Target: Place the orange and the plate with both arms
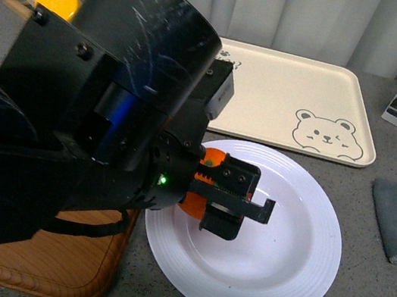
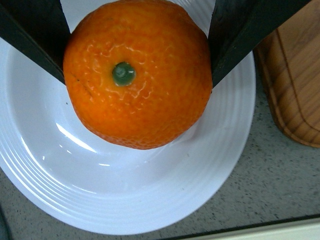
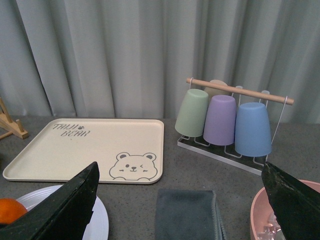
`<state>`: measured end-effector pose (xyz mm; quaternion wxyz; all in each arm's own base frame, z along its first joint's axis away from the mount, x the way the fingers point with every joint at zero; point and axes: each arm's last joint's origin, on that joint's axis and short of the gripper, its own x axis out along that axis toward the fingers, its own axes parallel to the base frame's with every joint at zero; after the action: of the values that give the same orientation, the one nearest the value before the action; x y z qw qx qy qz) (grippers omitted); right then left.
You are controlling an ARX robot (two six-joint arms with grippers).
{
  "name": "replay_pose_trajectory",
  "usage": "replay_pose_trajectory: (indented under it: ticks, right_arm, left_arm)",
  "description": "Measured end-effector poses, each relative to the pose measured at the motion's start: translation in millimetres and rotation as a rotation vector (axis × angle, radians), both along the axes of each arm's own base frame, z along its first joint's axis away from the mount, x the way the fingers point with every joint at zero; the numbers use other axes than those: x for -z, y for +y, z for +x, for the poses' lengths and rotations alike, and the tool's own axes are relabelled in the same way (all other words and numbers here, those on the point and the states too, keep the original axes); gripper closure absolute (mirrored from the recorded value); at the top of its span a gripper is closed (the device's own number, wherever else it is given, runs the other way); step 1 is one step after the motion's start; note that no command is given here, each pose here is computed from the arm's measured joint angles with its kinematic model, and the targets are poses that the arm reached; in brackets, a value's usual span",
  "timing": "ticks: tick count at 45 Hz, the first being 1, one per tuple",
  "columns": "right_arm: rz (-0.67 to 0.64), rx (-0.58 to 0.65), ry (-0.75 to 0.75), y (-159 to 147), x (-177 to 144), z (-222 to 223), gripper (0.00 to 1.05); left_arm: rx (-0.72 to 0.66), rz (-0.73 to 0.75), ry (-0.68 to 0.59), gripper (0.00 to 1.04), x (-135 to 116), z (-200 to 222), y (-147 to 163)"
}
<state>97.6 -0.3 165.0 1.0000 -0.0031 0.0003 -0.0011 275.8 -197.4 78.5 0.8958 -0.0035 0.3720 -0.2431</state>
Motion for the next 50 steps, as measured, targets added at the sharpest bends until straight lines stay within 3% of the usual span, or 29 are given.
replay_pose_trajectory:
  ticks: [25, 30, 35, 50]
  right_arm:
    - [0.000, 0.000, 0.000, 0, 0, 0, 0.09]
    - [0.000, 0.000, 0.000, 0, 0, 0, 0.09]
    - [0.000, 0.000, 0.000, 0, 0, 0, 0.09]
    - [0.000, 0.000, 0.000, 0, 0, 0, 0.09]
  left_arm:
    - [0.005, 0.017, 0.043, 0.38, 18, -6, -16]
    - [-0.006, 0.018, 0.040, 0.18, 17, -5, -16]
    - [-0.012, 0.013, 0.024, 0.05, 12, -5, -16]
    - [-0.113, -0.024, -0.144, 0.07, -38, -3, 7]
